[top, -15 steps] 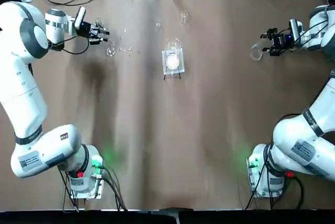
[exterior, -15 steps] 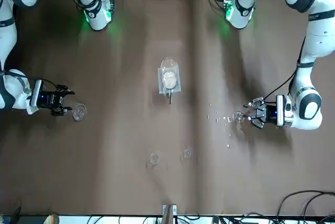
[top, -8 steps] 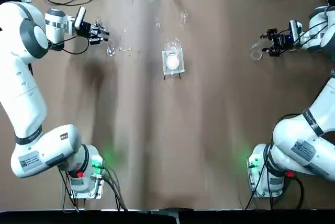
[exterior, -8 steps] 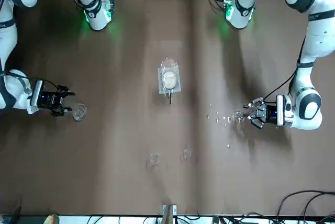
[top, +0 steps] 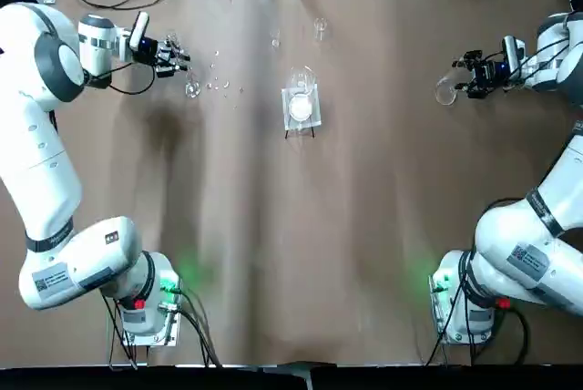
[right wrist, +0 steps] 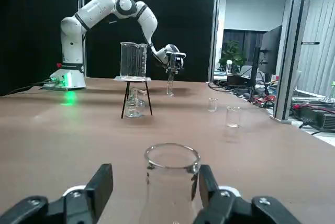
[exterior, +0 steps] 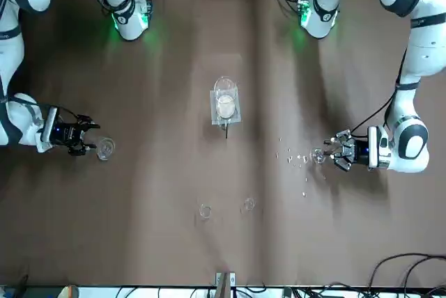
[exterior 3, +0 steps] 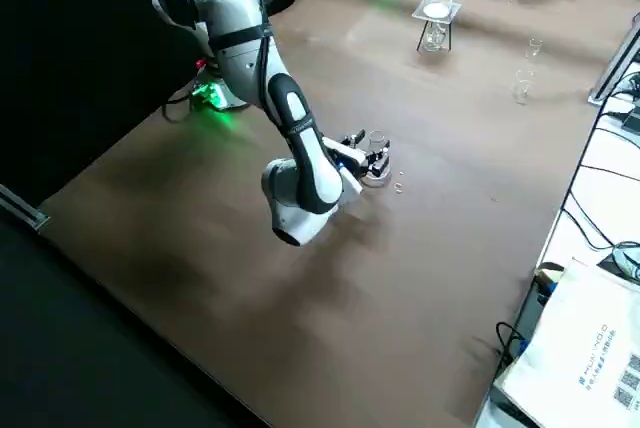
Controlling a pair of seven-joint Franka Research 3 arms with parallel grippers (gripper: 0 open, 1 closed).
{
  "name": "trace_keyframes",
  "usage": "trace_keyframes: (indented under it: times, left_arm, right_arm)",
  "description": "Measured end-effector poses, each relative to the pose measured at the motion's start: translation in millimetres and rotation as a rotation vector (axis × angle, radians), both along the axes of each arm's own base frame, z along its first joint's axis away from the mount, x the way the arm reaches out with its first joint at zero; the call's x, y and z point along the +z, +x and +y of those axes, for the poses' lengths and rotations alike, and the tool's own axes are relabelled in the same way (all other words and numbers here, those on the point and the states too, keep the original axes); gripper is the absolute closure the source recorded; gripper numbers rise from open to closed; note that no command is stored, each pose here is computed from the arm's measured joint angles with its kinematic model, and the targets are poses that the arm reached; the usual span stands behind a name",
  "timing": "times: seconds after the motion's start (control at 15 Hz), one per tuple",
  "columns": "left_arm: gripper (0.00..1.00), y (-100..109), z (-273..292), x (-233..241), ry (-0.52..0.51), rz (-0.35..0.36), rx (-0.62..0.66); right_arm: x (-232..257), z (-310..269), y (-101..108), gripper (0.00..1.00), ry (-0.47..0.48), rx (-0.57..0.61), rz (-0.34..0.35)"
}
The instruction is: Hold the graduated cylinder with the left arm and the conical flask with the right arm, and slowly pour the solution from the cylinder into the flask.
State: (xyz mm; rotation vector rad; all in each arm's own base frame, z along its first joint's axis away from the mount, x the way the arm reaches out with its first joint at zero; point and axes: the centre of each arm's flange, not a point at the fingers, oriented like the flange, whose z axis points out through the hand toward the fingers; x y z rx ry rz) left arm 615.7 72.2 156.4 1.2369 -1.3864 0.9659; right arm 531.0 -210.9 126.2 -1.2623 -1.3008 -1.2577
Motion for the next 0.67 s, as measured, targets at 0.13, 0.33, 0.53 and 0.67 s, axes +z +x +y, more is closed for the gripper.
trace_keyframes:
  times: [0.13,0.33,0.53,0.67]
  left_arm:
    - [0.66,2.5,-1.1,3.3,0.000,-0.007,-0.002]
    - [0.66,9.9,-6.2,18.3,0.003,-0.019,-0.007]
    - [0.66,16.2,-5.4,43.0,0.020,-0.035,-0.004]
    - [0.66,20.6,-7.8,63.4,0.037,-0.028,-0.002]
  right_arm:
    - [0.4,-0.5,0.4,0.28,0.001,-0.003,-0.002]
    - [1.2,-2.0,1.3,0.34,0.003,-0.011,-0.005]
    - [2.0,-3.3,2.1,0.36,0.005,-0.019,-0.008]
    - [2.1,-3.3,2.3,0.36,0.006,-0.021,-0.009]
